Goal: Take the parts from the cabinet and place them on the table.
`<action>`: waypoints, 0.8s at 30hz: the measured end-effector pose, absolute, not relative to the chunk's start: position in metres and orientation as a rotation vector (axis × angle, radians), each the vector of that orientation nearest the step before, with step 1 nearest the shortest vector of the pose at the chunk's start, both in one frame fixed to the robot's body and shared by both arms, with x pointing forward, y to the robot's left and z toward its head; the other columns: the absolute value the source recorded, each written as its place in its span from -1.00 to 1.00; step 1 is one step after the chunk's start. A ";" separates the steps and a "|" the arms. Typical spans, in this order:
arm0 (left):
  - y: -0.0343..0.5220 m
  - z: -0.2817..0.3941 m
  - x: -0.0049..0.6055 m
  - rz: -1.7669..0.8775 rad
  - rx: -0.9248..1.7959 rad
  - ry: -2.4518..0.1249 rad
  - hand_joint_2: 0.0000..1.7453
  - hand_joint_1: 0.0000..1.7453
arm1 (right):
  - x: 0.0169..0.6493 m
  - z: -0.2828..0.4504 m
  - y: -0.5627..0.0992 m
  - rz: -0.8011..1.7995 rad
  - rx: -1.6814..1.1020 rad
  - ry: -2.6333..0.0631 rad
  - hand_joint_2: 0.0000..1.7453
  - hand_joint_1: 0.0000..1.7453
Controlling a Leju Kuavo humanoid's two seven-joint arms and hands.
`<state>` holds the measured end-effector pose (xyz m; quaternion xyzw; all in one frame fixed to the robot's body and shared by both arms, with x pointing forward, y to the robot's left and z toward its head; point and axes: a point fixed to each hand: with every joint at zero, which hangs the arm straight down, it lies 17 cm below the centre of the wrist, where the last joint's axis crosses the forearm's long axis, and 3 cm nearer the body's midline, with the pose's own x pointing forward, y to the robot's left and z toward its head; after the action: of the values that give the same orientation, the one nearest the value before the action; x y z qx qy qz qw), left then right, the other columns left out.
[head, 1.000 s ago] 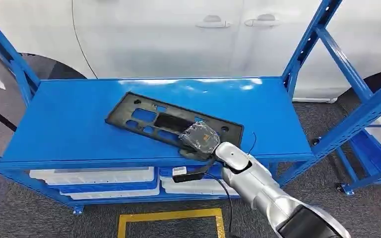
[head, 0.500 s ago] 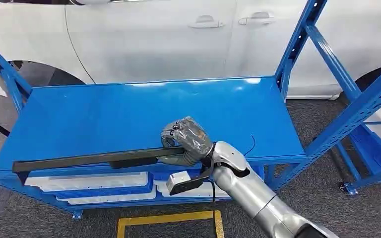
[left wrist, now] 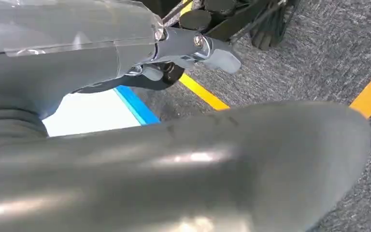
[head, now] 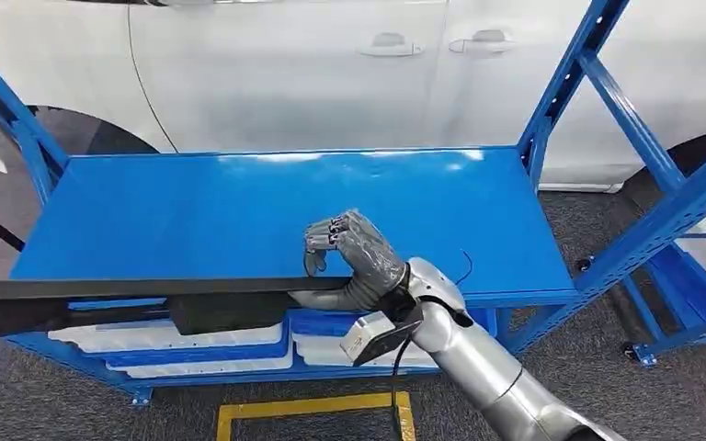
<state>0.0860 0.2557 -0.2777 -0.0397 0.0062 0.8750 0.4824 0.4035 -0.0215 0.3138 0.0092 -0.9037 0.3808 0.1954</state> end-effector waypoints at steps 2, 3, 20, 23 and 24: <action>0.256 -0.278 0.086 2.133 -0.097 0.015 -1.00 -1.00 | 0.401 0.320 -0.023 1.059 0.027 -2.551 1.00 1.00; 0.256 -0.278 0.087 2.132 -0.098 0.015 -1.00 -1.00 | 0.399 0.323 -0.023 1.050 0.034 -2.559 1.00 1.00; 0.256 -0.278 0.086 2.132 -0.095 0.017 -1.00 -1.00 | 0.347 0.349 -0.033 0.858 0.577 -2.542 1.00 1.00; 0.254 -0.278 0.085 2.132 -0.097 0.021 -1.00 -1.00 | 0.340 0.351 -0.035 0.832 0.688 -2.511 1.00 1.00; 0.254 -0.278 0.086 2.132 -0.098 0.022 -1.00 -1.00 | 0.337 0.354 -0.037 0.813 0.741 -2.499 1.00 1.00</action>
<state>0.0857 0.2540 -0.2778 -0.0403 0.0089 0.8749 0.4825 0.3365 -0.0372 0.3537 0.2658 -0.8960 0.2914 0.2041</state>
